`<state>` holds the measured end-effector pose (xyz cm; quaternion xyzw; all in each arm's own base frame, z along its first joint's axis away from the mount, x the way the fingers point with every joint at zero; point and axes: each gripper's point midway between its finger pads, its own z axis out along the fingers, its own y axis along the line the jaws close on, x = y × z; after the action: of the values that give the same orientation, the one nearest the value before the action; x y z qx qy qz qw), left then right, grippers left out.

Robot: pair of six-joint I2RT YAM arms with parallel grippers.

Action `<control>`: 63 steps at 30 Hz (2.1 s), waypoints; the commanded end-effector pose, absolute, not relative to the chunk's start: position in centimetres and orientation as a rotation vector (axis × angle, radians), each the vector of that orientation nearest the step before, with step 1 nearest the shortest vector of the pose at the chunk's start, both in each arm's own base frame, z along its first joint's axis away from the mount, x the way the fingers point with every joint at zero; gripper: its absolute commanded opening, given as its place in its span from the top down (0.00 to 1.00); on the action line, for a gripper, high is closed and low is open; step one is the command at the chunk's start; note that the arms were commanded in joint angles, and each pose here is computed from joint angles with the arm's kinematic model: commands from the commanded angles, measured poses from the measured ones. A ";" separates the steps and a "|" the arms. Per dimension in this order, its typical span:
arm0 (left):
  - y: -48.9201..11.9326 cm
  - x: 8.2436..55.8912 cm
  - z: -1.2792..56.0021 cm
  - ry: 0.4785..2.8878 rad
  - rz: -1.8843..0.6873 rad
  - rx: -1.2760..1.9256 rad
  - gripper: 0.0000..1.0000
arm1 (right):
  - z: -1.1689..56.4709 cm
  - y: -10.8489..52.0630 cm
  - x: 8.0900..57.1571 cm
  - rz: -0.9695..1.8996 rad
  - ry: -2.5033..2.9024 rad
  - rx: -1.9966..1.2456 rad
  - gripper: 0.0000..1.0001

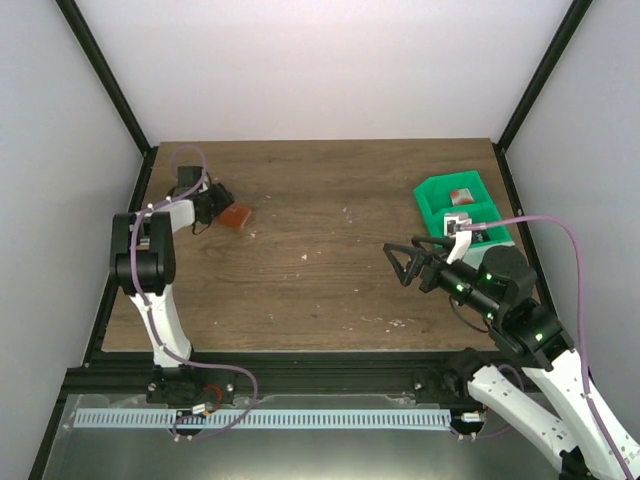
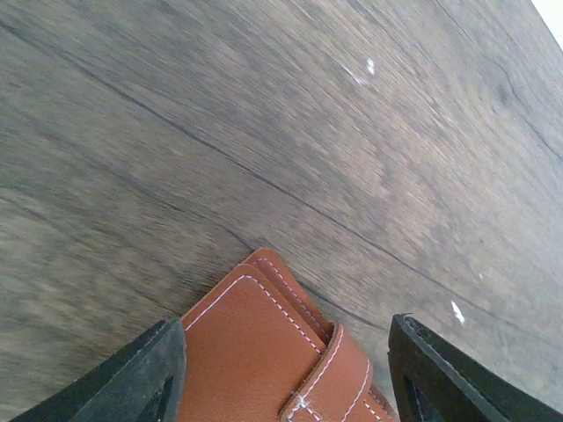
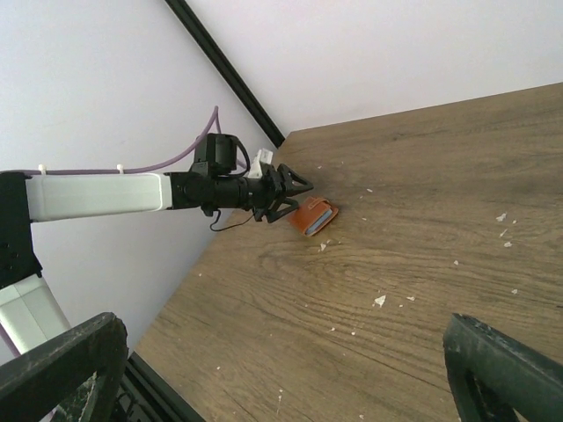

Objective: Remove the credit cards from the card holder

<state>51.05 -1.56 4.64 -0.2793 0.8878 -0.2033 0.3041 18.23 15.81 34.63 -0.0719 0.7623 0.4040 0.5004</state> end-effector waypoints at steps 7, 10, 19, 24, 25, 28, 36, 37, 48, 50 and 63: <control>-11.6 47.2 1.6 2.587 -0.807 -0.444 0.38 | 33.3 16.4 18.1 0.993 1.861 -0.209 0.00; -13.4 45.3 2.0 2.568 -0.854 -0.420 0.41 | 33.4 16.8 17.9 1.022 1.854 -0.235 0.00; -16.1 41.1 6.7 2.476 -0.976 -0.338 0.42 | 31.9 17.4 18.0 1.053 1.901 -0.225 0.00; -12.8 40.9 8.1 2.438 -0.710 -0.373 0.42 | 31.0 18.2 18.1 1.101 1.917 -0.236 0.00; -12.3 40.6 7.5 2.457 -0.669 -0.385 0.42 | 30.7 18.4 18.2 1.106 1.925 -0.234 0.00; -11.7 39.4 5.0 2.522 -0.615 -0.390 0.44 | 30.0 18.5 18.4 1.104 1.948 -0.221 0.00; -12.2 38.0 2.8 2.553 -0.655 -0.373 0.60 | 27.9 18.7 18.9 1.104 2.007 -0.183 0.03; -12.7 37.8 2.6 2.557 -0.684 -0.362 0.62 | 27.6 18.7 18.9 1.105 2.015 -0.178 0.04; -20.5 34.6 2.9 2.569 -1.014 -0.184 0.76 | 24.3 19.8 20.0 1.141 2.104 -0.123 0.17; -21.6 33.9 3.2 2.564 -1.082 -0.169 0.76 | 23.3 20.3 20.2 1.181 2.120 -0.096 0.24; -24.8 27.0 2.6 2.615 -1.286 -0.099 0.73 | 13.5 22.3 21.2 1.258 2.329 0.038 0.56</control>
<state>29.21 -23.81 2.41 -0.0383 0.9007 -0.4113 0.1346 20.42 21.38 13.53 0.0086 0.8679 0.4336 0.2422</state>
